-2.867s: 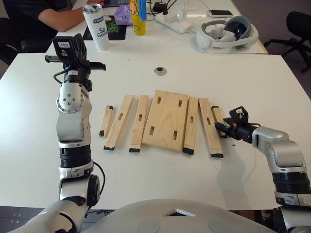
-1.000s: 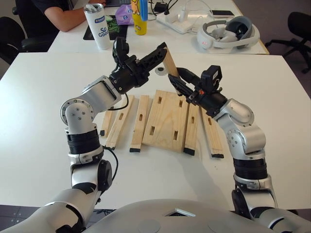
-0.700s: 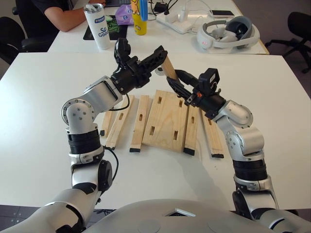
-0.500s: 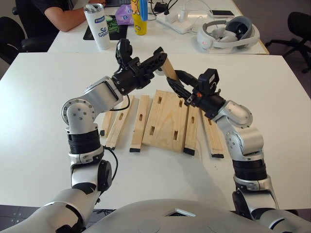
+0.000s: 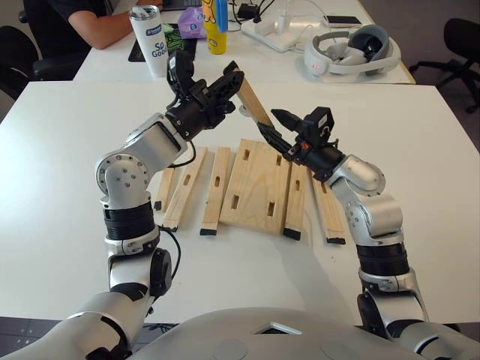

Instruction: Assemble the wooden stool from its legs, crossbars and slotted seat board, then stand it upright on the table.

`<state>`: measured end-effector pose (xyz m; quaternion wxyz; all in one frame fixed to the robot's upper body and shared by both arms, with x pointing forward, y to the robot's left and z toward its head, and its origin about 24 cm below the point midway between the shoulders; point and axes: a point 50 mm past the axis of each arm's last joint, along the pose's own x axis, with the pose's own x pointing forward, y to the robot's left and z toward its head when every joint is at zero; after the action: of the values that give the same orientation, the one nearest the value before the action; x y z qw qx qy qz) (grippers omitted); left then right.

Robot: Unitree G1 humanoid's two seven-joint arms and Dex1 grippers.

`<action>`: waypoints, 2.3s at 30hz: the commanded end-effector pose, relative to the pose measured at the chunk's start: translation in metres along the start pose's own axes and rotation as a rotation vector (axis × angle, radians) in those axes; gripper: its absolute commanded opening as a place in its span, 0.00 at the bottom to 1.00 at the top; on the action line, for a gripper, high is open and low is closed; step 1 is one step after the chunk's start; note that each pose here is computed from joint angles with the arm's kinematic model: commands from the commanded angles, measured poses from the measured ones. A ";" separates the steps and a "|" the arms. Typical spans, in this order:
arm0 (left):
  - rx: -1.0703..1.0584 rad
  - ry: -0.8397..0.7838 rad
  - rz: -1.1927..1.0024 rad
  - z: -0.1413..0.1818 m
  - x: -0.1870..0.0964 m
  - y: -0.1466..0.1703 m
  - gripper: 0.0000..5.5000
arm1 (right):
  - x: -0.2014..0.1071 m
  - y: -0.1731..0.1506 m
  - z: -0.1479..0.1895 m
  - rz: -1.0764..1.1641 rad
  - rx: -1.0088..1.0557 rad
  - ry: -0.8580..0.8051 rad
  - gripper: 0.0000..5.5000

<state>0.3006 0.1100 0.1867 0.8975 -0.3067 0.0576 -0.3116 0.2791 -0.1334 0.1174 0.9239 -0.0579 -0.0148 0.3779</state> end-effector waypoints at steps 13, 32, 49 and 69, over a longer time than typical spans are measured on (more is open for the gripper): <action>0.055 0.008 0.319 -0.036 -0.063 0.033 0.08 | -0.036 -0.044 -0.047 -0.347 0.011 0.241 0.38; 0.092 0.103 0.403 -0.057 -0.074 0.048 0.08 | -0.029 -0.036 -0.046 -0.334 0.037 0.244 0.38; 0.108 0.113 0.468 -0.062 -0.078 0.054 0.08 | -0.024 -0.031 -0.044 -0.303 0.021 0.236 0.38; 0.363 0.306 0.648 -0.130 -0.089 0.035 0.08 | -0.005 -0.018 -0.028 -0.153 -0.111 0.260 0.38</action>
<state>0.2295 0.1136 0.1005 0.9871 -0.0821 0.1006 -0.0932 0.2882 -0.1540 0.0854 0.9438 -0.1405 0.0839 0.2870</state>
